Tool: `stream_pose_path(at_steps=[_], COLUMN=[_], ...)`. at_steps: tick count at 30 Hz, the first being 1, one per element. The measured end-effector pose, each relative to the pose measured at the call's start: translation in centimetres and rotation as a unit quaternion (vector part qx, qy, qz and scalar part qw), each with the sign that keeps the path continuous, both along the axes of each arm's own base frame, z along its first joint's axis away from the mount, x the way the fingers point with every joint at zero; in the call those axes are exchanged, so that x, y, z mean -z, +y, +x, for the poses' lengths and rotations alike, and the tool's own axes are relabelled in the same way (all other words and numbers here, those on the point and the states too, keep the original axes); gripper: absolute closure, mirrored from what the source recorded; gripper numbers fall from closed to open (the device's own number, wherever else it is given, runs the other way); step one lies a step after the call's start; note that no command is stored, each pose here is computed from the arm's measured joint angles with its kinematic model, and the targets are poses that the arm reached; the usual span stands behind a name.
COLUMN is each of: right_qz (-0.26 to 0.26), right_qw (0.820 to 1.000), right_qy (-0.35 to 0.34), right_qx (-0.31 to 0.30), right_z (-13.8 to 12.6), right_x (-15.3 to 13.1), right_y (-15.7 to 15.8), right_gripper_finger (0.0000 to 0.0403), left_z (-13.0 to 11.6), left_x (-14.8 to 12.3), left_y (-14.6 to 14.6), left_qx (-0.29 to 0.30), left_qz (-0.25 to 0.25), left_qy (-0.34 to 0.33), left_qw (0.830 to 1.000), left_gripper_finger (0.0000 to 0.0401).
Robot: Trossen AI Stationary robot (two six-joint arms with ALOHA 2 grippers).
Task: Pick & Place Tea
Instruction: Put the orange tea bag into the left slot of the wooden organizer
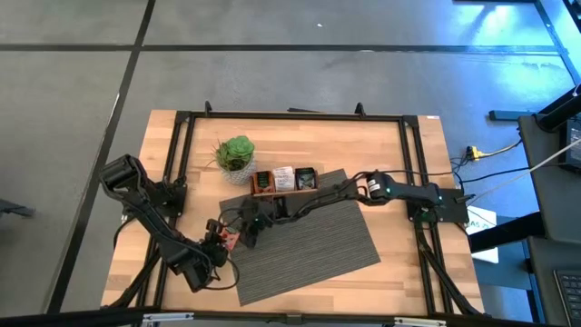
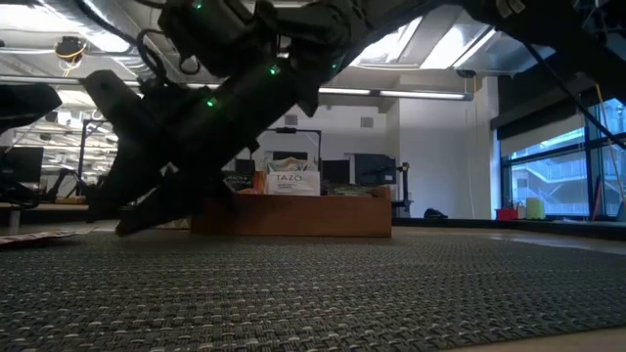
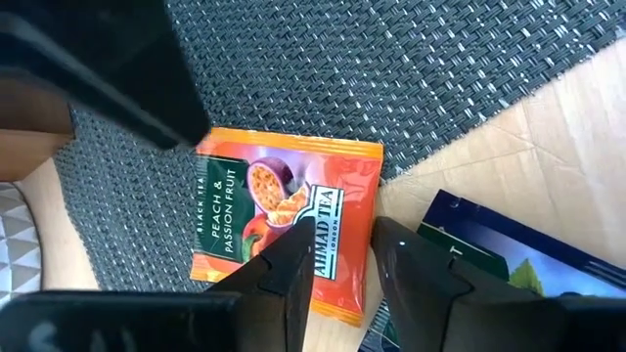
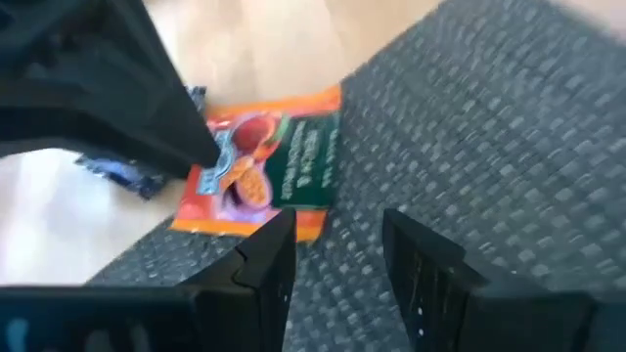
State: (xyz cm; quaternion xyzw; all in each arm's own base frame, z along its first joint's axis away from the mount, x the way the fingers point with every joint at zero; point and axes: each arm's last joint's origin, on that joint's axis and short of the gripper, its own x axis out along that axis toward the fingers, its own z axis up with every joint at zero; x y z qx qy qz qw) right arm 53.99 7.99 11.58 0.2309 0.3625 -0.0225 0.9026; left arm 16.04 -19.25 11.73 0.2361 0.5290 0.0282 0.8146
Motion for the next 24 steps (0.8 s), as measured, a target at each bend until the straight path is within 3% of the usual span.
stream_pose_path(at_steps=[5,24], right_qz=[0.05,0.067], right_qw=[0.999,0.998], right_qy=[0.009,0.006], right_qx=[-0.001,0.008], right_z=[0.07,0.3], right_x=[0.64,0.77], right_y=[0.19,-0.52], right_gripper_finger=[0.0248,0.025], left_z=[0.22,0.63], left_x=[-0.01,-0.05], left_y=[0.13,0.13], left_qx=[-0.006,-0.014], left_qz=[-0.002,-0.003], left_qy=[-0.004,-0.029], left_qw=[1.0,0.999], left_gripper_finger=[0.0291,0.0292])
